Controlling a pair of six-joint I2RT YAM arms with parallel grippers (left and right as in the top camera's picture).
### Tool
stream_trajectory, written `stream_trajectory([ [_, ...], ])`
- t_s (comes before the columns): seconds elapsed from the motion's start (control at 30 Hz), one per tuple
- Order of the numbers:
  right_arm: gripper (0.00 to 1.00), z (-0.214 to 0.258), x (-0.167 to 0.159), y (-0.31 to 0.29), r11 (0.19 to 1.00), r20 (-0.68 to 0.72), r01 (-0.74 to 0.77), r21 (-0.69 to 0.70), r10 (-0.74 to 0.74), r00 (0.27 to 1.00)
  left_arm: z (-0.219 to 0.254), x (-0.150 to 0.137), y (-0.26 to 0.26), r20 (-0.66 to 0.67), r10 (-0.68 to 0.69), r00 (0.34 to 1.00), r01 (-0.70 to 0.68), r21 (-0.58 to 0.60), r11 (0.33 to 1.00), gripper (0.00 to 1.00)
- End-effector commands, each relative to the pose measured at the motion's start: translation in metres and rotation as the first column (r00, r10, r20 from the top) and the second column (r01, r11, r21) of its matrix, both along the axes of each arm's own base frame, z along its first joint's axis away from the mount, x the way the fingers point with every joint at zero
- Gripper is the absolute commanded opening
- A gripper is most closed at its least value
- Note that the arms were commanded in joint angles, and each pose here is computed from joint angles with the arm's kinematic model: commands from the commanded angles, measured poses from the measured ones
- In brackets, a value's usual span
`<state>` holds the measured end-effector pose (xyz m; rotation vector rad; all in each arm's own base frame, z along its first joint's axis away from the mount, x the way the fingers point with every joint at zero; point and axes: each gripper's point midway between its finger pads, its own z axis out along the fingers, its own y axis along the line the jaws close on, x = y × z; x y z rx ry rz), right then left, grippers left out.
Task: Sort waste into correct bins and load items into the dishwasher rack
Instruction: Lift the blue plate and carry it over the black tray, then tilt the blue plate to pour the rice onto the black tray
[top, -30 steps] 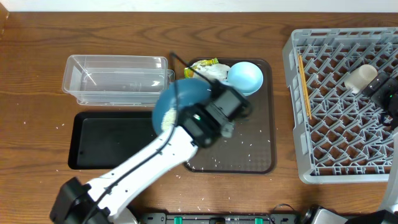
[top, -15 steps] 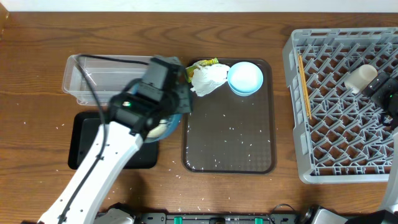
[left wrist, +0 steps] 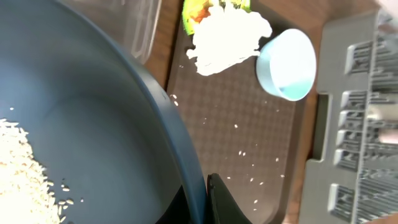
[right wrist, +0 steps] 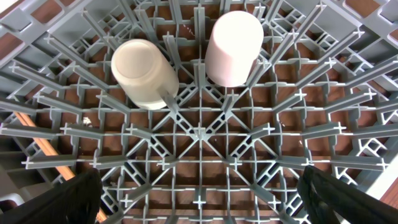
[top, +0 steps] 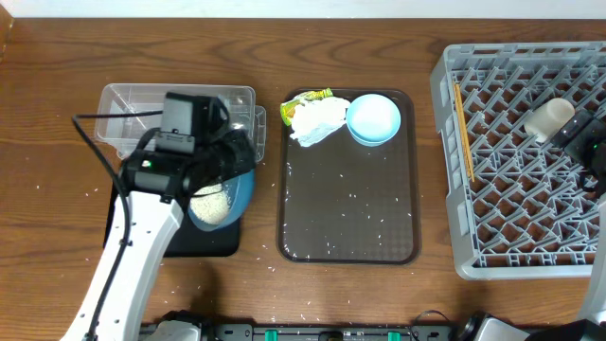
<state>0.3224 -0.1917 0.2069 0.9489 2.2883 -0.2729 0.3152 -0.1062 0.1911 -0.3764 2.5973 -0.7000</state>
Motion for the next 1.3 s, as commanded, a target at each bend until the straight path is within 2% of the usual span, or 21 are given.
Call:
stream_trajectory([
  [0.0, 0.99, 0.001, -0.002, -0.003, 1.0, -0.006, 0.001, -0.014, -0.001, 1.0, 0.019, -0.003, 0.003, 0.053, -0.007, 0.999, 0.012, -0.09, 0.996, 0.06],
  [0.27, 0.99, 0.001, -0.002, -0.003, 1.0, -0.006, 0.001, -0.014, -0.001, 1.0, 0.021, -0.009, 0.025, 0.049, 0.027, 0.998, -0.016, -0.214, 0.977, 0.06],
  [0.53, 0.99, 0.001, -0.002, -0.003, 1.0, -0.006, 0.001, -0.013, -0.001, 1.0, 0.011, -0.012, 0.043, 0.045, 0.058, 0.997, -0.037, -0.372, 0.927, 0.06],
  [0.87, 0.99, 0.001, -0.002, -0.003, 1.0, -0.006, 0.001, -0.014, -0.001, 1.0, 0.024, -0.013, 0.061, 0.085, 0.088, 0.992, -0.039, -0.461, 0.886, 0.06],
  [1.07, 0.99, 0.001, -0.001, -0.003, 1.0, -0.006, 0.0, -0.014, 0.0, 1.0, 0.042, -0.015, 0.077, 0.138, 0.112, 0.984, -0.02, -0.544, 0.839, 0.06],
  [1.27, 0.99, 0.001, -0.001, -0.003, 1.0, -0.006, 0.0, -0.014, 0.0, 1.0, 0.052, -0.018, 0.101, 0.163, 0.183, 0.97, -0.052, -0.594, 0.803, 0.06],
])
